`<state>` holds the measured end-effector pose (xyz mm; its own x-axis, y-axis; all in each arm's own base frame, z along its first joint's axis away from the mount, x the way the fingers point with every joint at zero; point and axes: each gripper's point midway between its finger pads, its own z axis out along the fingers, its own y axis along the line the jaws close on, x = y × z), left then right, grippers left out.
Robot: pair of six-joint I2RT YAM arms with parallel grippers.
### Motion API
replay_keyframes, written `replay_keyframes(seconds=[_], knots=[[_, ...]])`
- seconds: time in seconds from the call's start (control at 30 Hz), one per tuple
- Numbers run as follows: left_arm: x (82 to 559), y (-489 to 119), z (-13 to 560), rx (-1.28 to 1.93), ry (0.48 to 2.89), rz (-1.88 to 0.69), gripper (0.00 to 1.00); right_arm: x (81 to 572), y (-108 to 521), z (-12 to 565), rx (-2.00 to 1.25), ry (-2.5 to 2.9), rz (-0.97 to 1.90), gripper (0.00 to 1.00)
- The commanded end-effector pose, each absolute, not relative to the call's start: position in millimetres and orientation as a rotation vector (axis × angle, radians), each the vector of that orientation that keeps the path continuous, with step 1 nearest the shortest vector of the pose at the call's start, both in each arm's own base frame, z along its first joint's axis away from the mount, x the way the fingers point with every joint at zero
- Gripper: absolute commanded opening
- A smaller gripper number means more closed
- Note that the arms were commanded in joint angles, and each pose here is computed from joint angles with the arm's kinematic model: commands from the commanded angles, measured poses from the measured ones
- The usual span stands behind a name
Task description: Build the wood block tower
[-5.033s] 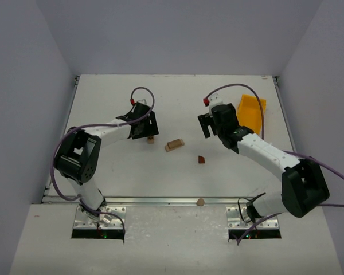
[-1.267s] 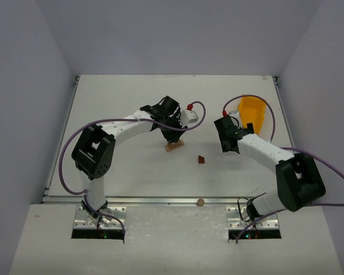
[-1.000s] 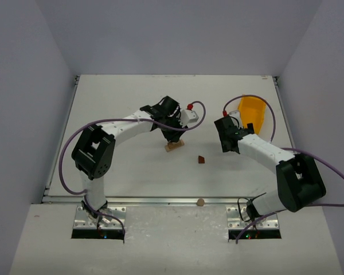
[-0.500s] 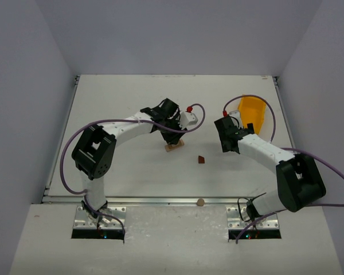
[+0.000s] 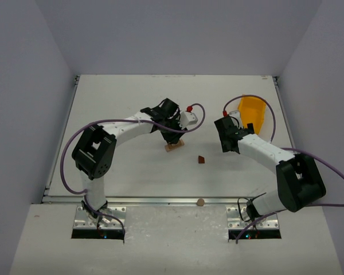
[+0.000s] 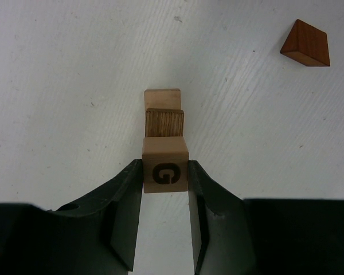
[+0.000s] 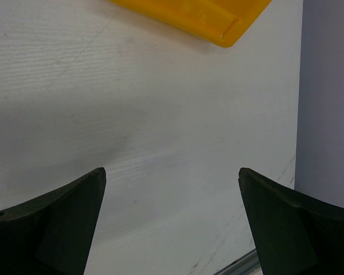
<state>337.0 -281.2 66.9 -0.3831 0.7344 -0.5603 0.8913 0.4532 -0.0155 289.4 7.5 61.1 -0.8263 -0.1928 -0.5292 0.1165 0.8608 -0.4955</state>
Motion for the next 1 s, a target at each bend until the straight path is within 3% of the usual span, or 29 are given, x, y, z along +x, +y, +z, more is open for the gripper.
replay_keyframes(seconds=[0.0, 0.97], knots=[[343, -294, 71, 1.347, 2.185, -0.453, 0.0, 291, 3, 69, -0.008, 2.404, -0.715, 0.99], [337, -293, 57, 1.372, 2.208, -0.465, 0.01, 290, 2, 69, -0.015, 2.409, -0.73, 0.99]])
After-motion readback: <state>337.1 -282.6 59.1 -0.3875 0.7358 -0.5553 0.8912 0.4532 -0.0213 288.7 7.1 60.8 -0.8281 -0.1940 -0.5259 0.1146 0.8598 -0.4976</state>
